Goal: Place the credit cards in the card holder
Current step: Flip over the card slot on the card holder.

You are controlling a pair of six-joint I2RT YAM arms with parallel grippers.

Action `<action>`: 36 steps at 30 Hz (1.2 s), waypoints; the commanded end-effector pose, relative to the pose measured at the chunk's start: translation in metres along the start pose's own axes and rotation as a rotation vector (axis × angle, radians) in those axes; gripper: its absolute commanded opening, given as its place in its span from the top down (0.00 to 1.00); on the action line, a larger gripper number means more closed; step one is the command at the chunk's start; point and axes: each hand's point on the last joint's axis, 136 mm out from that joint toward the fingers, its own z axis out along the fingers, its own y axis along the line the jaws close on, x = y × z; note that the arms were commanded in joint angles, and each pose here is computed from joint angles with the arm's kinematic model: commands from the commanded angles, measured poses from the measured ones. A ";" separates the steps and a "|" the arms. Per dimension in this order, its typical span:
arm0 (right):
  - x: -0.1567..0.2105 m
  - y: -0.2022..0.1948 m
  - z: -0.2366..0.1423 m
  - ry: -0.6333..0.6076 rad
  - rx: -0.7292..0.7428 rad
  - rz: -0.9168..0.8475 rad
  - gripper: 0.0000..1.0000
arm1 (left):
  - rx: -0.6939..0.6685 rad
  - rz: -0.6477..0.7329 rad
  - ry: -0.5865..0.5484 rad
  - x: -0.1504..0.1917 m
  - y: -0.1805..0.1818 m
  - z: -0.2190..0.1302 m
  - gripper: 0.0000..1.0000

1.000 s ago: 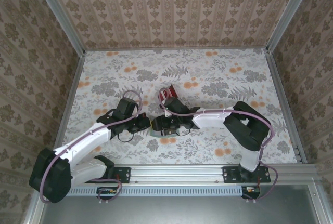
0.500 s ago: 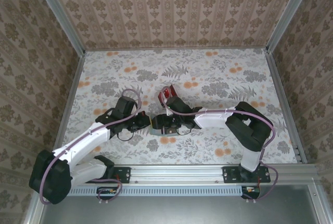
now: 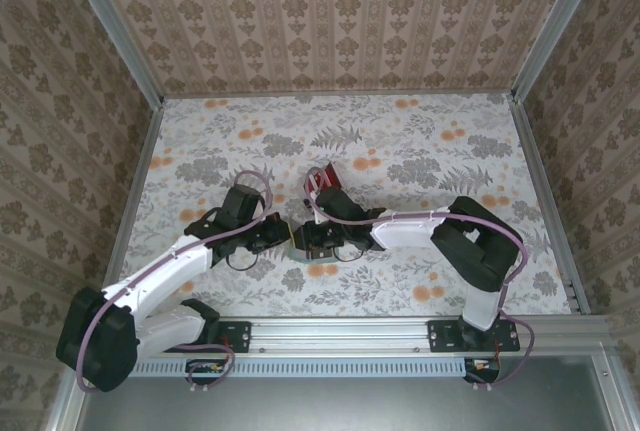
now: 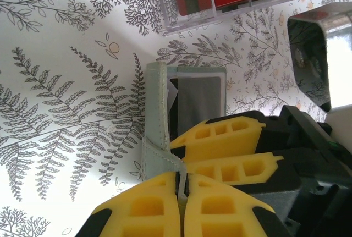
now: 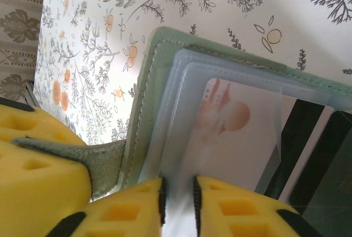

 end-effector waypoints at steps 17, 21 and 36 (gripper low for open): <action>0.015 -0.012 -0.009 0.033 0.025 0.006 1.00 | 0.017 -0.008 -0.038 -0.007 0.004 0.000 1.00; 0.013 -0.015 -0.015 0.019 0.012 0.022 1.00 | -0.017 -0.019 -0.037 -0.005 0.019 0.002 1.00; 0.007 -0.014 -0.025 -0.029 -0.086 0.070 1.00 | -0.121 -0.061 -0.026 0.009 0.068 0.009 1.00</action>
